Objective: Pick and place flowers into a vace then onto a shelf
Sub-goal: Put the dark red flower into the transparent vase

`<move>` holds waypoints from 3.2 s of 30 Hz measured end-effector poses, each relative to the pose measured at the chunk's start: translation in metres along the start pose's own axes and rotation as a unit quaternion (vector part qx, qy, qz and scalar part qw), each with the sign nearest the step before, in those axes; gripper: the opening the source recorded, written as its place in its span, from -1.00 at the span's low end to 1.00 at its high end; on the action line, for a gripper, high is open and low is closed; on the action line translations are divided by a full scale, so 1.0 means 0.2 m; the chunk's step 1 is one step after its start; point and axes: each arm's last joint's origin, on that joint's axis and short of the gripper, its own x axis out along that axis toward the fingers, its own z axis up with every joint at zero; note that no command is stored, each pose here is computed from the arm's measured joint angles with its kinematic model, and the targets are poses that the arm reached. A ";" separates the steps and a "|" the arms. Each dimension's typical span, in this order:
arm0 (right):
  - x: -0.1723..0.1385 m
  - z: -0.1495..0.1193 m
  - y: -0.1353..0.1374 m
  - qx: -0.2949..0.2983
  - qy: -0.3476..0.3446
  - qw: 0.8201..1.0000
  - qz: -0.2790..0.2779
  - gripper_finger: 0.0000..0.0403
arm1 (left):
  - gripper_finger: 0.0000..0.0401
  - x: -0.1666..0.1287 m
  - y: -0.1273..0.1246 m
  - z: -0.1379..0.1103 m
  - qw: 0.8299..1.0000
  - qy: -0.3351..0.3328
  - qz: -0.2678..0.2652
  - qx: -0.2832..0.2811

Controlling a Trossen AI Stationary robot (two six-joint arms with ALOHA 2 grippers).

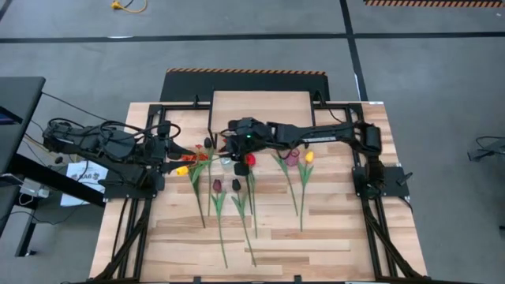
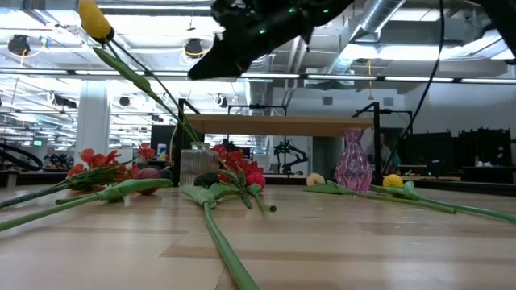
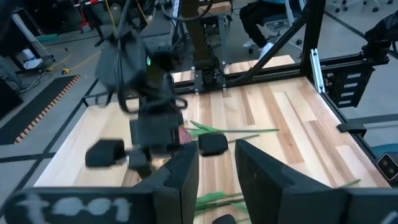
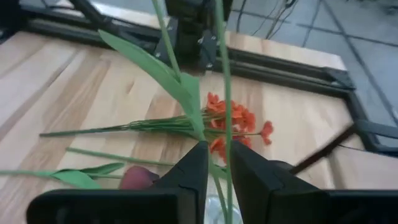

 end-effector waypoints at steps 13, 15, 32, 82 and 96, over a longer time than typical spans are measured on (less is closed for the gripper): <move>0.08 0.06 -0.03 -0.048 -0.012 0.999 0.012 -0.12 | -0.52 0.00 0.00 -0.03 0.999 0.031 -0.001 0.012; 0.08 0.08 -0.03 -0.055 -0.021 0.998 0.018 -0.07 | -0.52 0.00 0.00 -0.03 0.999 0.033 -0.001 0.013; 0.08 0.12 -0.03 -0.083 -0.059 0.995 0.006 -0.15 | -0.52 0.00 0.00 -0.03 0.999 0.033 -0.001 0.013; -0.15 0.31 0.09 -0.043 0.034 0.996 -0.068 -0.13 | -0.52 -0.01 0.01 -0.01 1.000 0.012 0.017 0.007; -0.78 0.40 0.44 0.110 0.152 0.982 -0.009 -0.37 | -0.52 -0.12 0.01 0.07 0.997 -0.035 -0.010 -0.069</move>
